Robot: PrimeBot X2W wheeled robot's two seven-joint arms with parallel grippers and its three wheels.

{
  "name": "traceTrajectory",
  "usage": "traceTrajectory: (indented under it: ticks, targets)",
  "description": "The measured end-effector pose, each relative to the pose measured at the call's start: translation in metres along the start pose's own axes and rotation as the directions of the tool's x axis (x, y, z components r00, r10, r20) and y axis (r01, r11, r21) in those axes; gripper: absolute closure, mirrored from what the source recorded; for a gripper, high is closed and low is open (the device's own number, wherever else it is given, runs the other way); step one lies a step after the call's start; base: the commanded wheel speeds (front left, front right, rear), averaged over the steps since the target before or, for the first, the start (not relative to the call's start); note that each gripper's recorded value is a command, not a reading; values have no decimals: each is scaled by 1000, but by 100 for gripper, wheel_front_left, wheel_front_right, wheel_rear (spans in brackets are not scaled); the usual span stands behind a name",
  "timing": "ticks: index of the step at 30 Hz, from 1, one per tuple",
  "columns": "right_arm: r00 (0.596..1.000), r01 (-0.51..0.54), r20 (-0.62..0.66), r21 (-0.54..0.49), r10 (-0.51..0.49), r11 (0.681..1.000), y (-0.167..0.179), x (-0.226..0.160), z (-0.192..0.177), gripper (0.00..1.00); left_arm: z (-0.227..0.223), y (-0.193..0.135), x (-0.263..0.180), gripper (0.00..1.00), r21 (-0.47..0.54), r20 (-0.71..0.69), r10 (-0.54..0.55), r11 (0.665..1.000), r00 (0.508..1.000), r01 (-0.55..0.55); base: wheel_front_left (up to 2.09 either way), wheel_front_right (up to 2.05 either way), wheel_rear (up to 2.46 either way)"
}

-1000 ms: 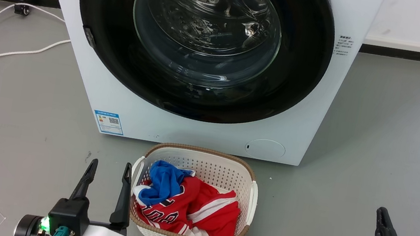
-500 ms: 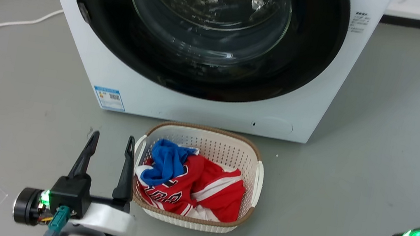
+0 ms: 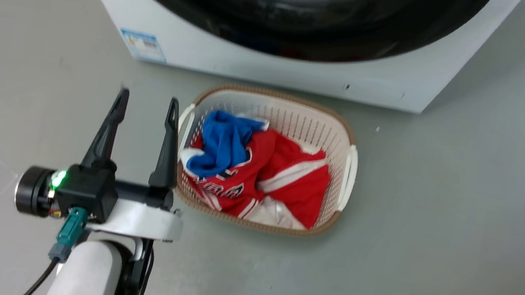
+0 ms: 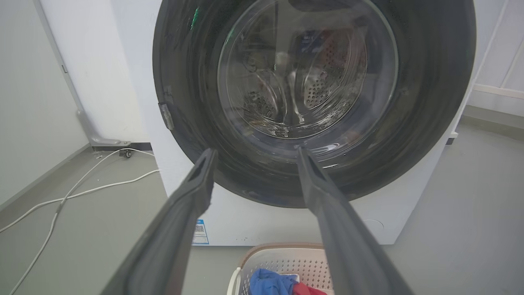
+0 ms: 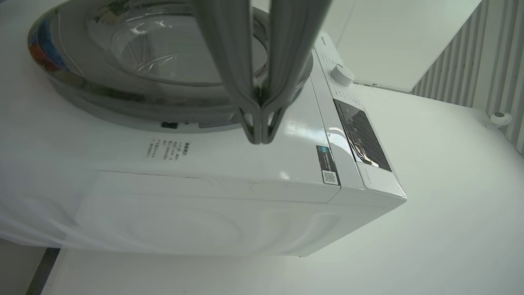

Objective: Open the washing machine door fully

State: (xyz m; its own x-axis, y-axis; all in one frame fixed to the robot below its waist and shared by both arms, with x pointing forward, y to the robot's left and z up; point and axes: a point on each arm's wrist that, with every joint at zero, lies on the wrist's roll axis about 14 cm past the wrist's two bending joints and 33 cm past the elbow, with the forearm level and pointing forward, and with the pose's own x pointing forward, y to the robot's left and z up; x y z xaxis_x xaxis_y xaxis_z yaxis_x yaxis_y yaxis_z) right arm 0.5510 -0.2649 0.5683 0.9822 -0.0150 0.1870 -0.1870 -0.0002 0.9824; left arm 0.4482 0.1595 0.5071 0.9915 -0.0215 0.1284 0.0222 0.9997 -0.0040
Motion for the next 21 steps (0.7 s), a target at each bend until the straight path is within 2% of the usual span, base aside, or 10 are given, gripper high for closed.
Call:
traceTrajectory:
  ticks: [6,10,17,21]
  targets:
    - [996,-3,-89,-72,-3,997,-7,60,-12,100,-22,4,16,0,12,-32,6,1000,999,-6,0,0,0]
    - [981,10,-193,-132,-36,991,-20,89,-34,100,-35,8,24,0,18,-50,14,1000,999,-13,0,0,0]
    - [910,-7,-404,-224,-86,974,-38,118,-89,100,-55,14,30,0,25,-86,29,999,996,-27,0,0,0]
    - [875,-5,-467,-263,-123,965,-52,123,-110,100,-61,15,31,0,27,-96,32,999,995,-30,0,0,0]
